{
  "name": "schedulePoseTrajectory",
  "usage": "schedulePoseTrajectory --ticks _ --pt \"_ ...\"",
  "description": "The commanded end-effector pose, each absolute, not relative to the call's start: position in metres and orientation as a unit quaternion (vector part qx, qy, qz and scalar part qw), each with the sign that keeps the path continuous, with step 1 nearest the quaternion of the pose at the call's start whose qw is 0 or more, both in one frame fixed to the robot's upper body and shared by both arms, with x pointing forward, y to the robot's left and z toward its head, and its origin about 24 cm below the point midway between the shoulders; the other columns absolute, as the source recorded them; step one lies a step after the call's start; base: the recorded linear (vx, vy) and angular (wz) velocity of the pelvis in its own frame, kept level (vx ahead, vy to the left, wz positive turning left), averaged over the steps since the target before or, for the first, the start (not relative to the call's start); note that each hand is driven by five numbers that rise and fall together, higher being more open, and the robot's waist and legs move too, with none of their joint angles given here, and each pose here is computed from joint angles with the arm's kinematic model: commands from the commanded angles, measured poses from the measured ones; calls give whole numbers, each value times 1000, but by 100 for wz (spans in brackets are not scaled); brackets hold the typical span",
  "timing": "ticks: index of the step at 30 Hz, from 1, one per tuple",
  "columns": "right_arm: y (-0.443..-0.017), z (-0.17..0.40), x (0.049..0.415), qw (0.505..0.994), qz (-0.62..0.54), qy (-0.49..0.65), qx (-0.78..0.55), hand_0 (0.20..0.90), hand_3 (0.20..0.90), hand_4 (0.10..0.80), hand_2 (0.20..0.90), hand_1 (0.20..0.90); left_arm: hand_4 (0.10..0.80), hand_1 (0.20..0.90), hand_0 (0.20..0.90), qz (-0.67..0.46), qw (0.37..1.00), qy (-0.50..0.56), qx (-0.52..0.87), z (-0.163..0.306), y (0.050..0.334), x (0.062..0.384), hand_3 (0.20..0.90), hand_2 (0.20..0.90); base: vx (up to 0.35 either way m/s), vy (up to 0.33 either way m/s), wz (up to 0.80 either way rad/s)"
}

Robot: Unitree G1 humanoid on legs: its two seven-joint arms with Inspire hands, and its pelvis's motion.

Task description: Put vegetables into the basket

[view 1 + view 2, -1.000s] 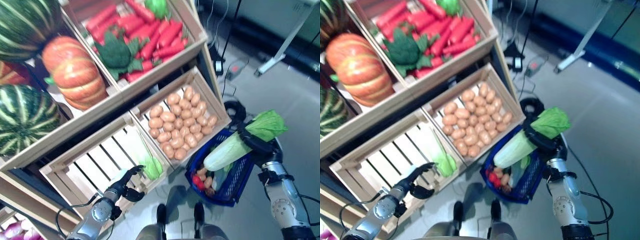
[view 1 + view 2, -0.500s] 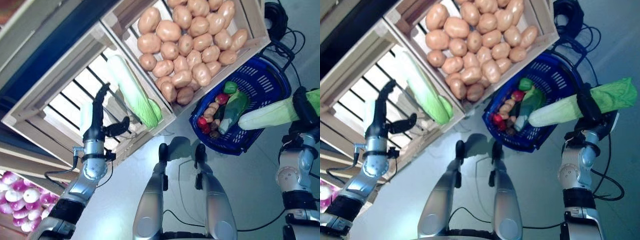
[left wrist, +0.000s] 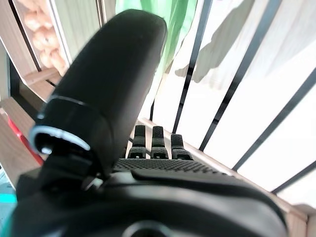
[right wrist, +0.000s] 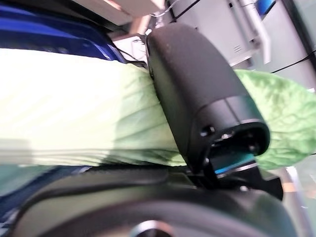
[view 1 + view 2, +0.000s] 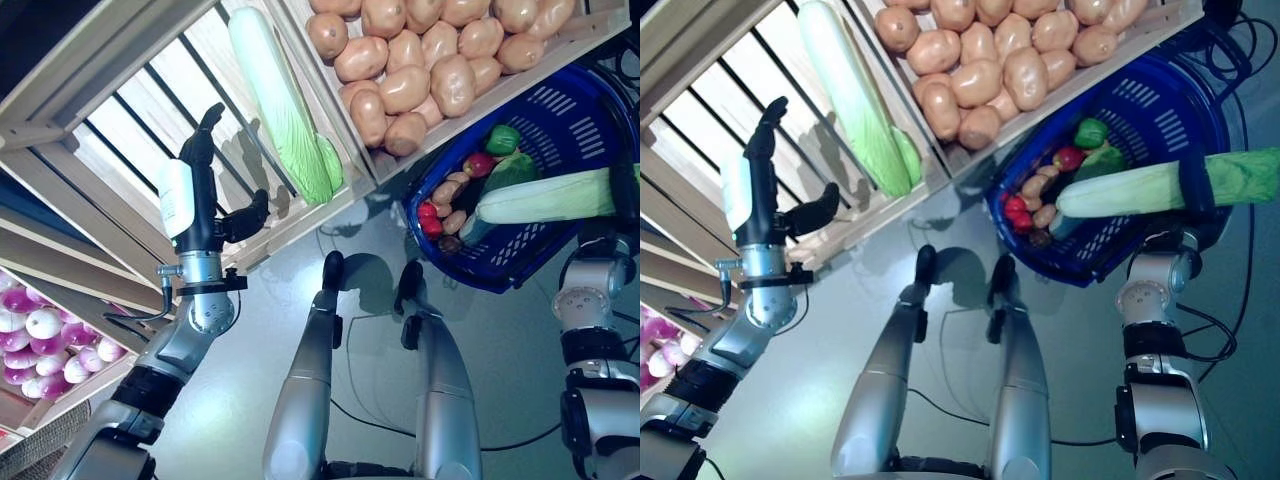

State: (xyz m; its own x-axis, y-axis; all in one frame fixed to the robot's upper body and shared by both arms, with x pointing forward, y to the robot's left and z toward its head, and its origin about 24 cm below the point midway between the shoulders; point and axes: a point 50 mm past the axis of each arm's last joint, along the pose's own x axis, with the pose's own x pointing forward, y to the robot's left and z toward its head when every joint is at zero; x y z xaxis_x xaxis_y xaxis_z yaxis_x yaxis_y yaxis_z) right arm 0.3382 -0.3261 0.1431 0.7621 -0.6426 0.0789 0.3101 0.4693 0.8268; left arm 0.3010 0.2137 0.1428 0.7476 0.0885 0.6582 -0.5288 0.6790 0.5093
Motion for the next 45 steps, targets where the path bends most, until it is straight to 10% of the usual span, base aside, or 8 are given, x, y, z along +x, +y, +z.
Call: schedulePoseTrajectory --ticks 1,4,6,23,45 --pt "-345 188 336 833 -253 -269 412 300 300 400 300 300 800 900 900 195 836 -401 318 182 206 297 900 900 4 59 2" --pt "-338 175 345 838 -261 -224 423 359 359 439 359 359 800 900 900 186 836 -408 317 182 199 300 900 900 9 54 3" --pt "-335 170 348 836 -263 -213 431 900 900 800 900 900 800 900 900 179 838 -411 310 182 194 300 900 900 23 49 5" --pt "-346 147 346 821 -440 -101 350 900 900 800 900 900 800 900 900 187 700 -518 454 207 187 298 900 900 20 75 -2" --pt "-333 105 316 884 -361 -80 286 900 900 800 900 900 800 900 900 270 513 -381 720 213 292 294 900 900 -19 53 -4"
